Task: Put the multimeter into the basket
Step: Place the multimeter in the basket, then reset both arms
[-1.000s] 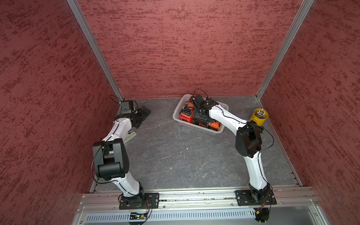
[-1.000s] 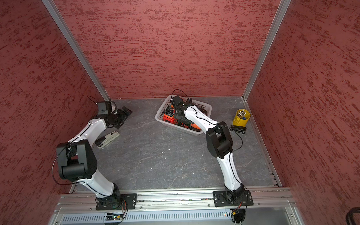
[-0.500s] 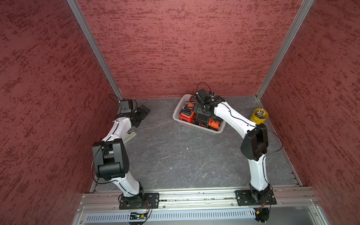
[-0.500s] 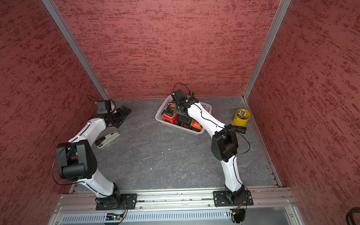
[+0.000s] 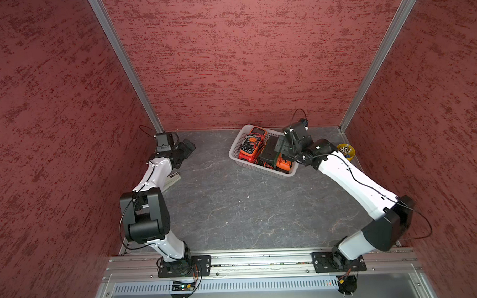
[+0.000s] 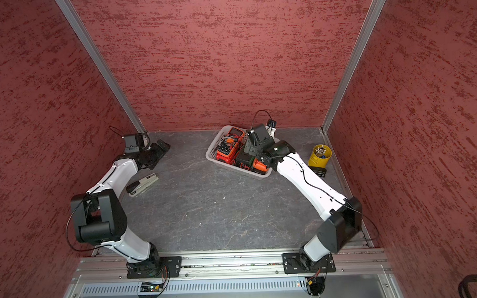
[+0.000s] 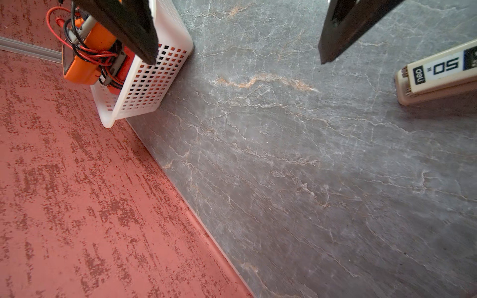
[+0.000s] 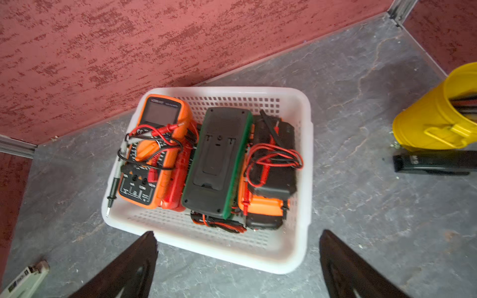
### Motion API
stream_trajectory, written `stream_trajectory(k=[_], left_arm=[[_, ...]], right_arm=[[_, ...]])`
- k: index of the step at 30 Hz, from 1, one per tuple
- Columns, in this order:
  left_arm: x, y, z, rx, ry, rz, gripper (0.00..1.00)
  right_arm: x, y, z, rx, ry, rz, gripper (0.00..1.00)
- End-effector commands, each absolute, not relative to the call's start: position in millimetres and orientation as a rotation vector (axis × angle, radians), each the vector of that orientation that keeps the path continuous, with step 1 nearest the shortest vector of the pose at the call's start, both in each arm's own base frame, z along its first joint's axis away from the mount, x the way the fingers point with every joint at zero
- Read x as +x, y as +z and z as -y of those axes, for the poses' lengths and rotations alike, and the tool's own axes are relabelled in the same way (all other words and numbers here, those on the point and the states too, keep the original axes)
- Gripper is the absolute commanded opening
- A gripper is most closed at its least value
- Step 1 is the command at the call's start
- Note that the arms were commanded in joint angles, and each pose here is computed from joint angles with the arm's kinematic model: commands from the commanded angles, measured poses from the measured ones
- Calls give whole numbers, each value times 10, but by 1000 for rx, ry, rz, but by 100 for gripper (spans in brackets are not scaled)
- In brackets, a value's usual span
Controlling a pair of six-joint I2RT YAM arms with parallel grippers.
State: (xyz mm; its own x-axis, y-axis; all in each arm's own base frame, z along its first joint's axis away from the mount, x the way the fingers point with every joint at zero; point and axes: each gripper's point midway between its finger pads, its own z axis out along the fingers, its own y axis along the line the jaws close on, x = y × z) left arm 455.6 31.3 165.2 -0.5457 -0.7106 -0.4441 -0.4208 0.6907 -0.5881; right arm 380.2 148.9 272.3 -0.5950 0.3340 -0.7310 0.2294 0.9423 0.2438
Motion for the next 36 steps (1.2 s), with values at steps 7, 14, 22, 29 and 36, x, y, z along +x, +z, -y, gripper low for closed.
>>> stream_trajectory(k=[7, 14, 22, 29, 36], left_arm=[[4367, 1677, -317, -783, -498, -2174, 100], [4221, 1714, -363, -710, -404, -2111, 100], [4096, 1704, -492, -604, -247, -2070, 100], [4101, 1786, -532, -432, -148, -1933, 100], [4050, 1769, -498, -239, -47, -1883, 100]], right_arm=[[3470, 2653, -836, 309, -43, -1958, 99], [3404, 2178, -543, 105, -307, -2041, 99], [3503, 1963, -322, 68, -236, -1940, 99], [3624, 1876, -153, 106, -132, -1842, 99], [3664, 1826, -109, 98, -70, -1763, 99]])
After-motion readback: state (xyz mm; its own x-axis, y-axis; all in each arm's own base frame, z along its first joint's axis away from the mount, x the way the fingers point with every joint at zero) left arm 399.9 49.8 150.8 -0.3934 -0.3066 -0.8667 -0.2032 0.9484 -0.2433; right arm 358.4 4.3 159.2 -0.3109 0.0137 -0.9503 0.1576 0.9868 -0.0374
